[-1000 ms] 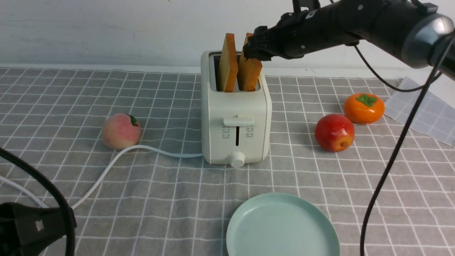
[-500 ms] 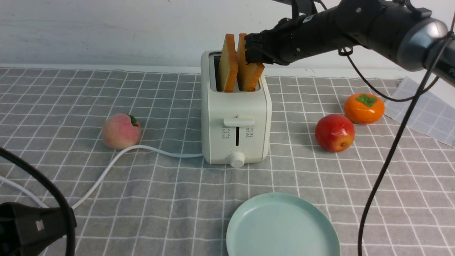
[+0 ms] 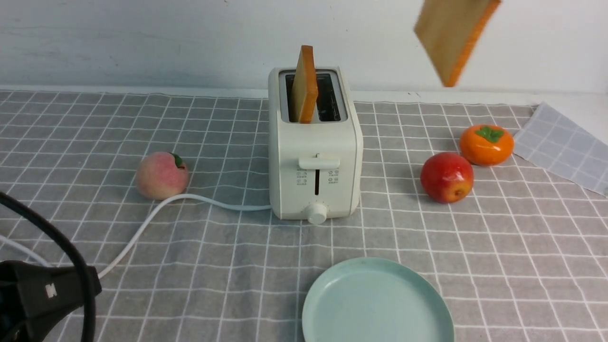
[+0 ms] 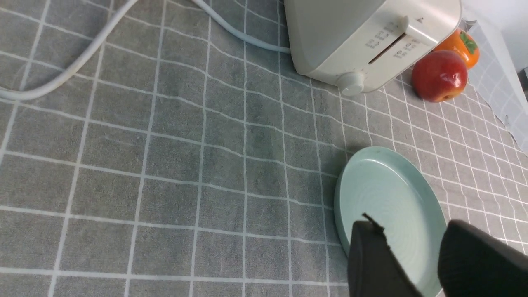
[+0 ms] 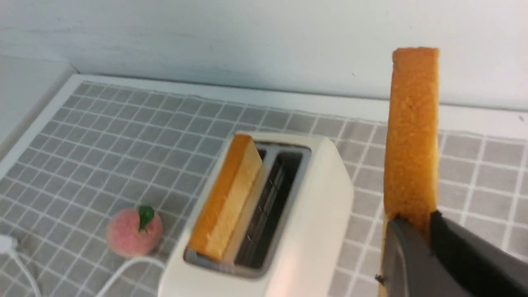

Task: Take toasted bread from bread machine on grey coffee table place on plate.
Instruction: 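Place the held slice of bread on top of the slice on the plate with the right gripper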

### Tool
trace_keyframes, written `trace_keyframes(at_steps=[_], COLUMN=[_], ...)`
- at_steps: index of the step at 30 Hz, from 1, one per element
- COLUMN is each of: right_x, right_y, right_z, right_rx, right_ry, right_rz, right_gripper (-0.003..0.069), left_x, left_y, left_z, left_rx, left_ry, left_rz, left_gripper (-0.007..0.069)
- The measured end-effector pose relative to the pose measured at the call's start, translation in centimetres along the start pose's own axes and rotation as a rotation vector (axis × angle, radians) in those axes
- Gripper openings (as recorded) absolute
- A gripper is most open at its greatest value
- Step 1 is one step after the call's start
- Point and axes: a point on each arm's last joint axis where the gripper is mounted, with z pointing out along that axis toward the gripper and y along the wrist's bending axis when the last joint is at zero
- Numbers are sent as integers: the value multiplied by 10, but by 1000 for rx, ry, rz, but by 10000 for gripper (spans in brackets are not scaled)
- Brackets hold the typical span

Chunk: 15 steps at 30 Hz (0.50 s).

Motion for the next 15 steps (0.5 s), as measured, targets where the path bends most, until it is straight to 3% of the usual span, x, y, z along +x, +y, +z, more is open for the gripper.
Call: trace_keyframes(at_steps=[1, 6, 10, 12, 15], right_x=[6, 36, 94, 137, 177], right_y=[-2, 1, 18, 33, 46], right_z=[-24, -32, -3, 19, 37], right_rx=[1, -42, -230, -370, -464], right_ry=[76, 201, 355, 447, 482], right_rz=[3, 34, 150, 238, 317], right_gripper=[43, 43, 43, 43, 43], left_x=[0, -1, -1, -1, -1], left_y=[0, 0, 0, 0, 0], left_z=[0, 0, 0, 0, 0], left_rx=[1, 2, 3, 3, 3], left_ry=[-4, -8, -9, -10, -10], left_rz=[0, 0, 0, 0, 0], left_gripper=[239, 239, 239, 239, 239])
